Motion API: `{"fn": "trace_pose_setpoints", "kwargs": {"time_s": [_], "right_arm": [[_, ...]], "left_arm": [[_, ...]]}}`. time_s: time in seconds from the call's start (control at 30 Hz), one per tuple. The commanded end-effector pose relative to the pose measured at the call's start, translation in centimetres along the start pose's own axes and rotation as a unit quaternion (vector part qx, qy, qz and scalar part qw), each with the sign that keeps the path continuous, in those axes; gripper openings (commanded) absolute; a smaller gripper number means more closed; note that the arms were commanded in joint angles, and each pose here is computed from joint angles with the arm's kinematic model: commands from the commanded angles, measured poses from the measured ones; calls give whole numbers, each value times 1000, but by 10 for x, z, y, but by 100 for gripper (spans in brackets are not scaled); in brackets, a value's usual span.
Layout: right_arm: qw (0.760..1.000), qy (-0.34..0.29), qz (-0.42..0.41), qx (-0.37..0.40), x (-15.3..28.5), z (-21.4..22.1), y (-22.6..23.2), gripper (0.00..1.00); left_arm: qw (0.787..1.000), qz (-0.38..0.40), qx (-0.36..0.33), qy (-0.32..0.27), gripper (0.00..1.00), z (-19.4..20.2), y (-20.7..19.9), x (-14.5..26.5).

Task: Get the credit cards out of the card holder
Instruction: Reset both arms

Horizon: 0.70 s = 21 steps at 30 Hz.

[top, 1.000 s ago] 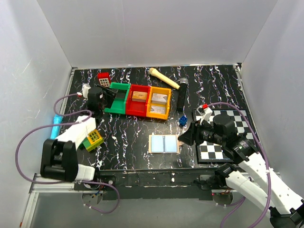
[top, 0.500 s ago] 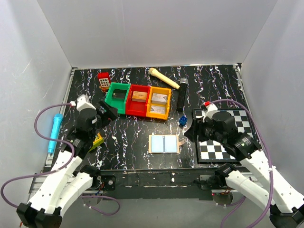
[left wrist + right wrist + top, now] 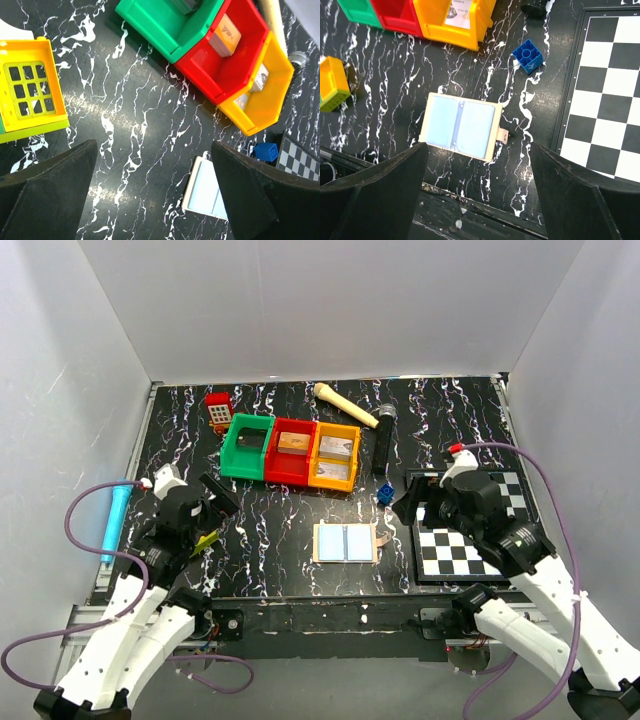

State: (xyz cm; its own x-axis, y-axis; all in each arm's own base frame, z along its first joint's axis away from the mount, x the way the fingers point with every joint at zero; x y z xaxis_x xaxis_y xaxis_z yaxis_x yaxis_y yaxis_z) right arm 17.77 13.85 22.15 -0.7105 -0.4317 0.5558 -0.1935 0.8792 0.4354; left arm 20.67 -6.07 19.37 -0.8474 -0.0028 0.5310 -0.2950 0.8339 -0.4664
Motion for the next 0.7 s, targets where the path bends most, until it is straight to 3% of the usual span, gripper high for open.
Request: {"fn": "trace_pose_setpoints", "kwargs": {"time_s": [0.0, 0.2, 0.67], "right_arm": [[997, -63, -7, -50, 3, -16, 3, 91], [996, -74, 9, -52, 3, -17, -4, 93], [998, -29, 14, -58, -13, 4, -7, 95]], "left_arm": [[1000, -9, 1, 27, 98, 3, -4, 0], [998, 4, -54, 39, 98, 4, -7, -1], [997, 59, -54, 23, 98, 10, -12, 3]]}}
Point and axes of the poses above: each gripper's point midway between its finger pads, its own x axis back along the fingers, its own y axis along the line the jaws close on, z = x × y, the point moved 2 cm from there along x, back along the fingers, and after that the axes turned 4 degrees about -x, right-handed, at the moved point
